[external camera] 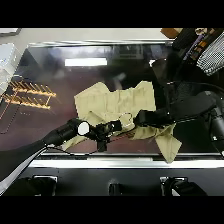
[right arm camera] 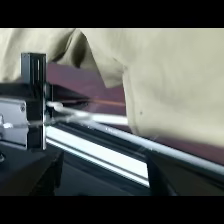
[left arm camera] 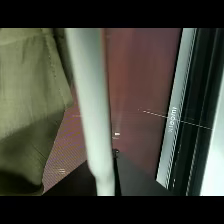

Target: Fold the clothes and pants, and hang the long-sleeved shirts on hangers.

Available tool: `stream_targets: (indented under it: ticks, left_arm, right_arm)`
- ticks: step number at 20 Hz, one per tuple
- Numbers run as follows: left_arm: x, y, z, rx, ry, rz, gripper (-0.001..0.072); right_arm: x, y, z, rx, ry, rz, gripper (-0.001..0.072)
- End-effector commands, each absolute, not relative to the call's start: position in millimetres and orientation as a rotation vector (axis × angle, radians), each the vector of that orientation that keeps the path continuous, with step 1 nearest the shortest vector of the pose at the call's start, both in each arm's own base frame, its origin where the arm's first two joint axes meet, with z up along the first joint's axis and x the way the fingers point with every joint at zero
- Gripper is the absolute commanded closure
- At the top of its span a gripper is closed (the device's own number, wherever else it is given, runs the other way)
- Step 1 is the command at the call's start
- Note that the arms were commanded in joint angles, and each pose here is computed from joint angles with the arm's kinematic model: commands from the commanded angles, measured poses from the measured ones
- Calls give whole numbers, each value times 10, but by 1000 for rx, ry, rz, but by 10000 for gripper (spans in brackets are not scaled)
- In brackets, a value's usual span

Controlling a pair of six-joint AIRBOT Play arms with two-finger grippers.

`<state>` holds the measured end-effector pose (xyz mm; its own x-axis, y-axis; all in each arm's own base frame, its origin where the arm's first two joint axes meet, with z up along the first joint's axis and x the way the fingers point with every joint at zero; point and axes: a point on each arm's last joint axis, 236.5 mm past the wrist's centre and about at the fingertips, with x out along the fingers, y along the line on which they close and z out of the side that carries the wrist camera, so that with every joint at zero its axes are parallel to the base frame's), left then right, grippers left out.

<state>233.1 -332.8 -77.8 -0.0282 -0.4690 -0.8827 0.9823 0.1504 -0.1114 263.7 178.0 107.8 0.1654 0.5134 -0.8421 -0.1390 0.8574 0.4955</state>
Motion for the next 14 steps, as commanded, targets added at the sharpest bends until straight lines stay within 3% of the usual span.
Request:
stream_targets:
  ticks: [1, 4, 7, 10, 12, 14]
  left_arm:
    - [2326, -3349, -772, 683, 972, -1327, 684]
    - [2325, -3348, -772, 683, 972, -1327, 684]
    - [2324, -3348, -771, 683, 973, -1327, 684]
    - [2317, -3345, -772, 683, 976, -1329, 684]
    - [2316, -3345, -772, 683, 976, -1329, 684]
    - [2314, -3345, -770, 682, 977, -1329, 684]
  right_arm:
    - [2563, 1699, 1115, 304, 1328, 464, 120]
    - [2614, 1468, 1282, 212, 1228, 407, 123]
    - [2654, 1140, 1442, -22, 1106, 392, 309]
    - [2742, 809, 1569, -280, 994, 369, 212]
    - [2699, 185, 1510, -571, 1070, 234, 210]
    - [2826, 121, 1564, -591, 1019, 235, 233]
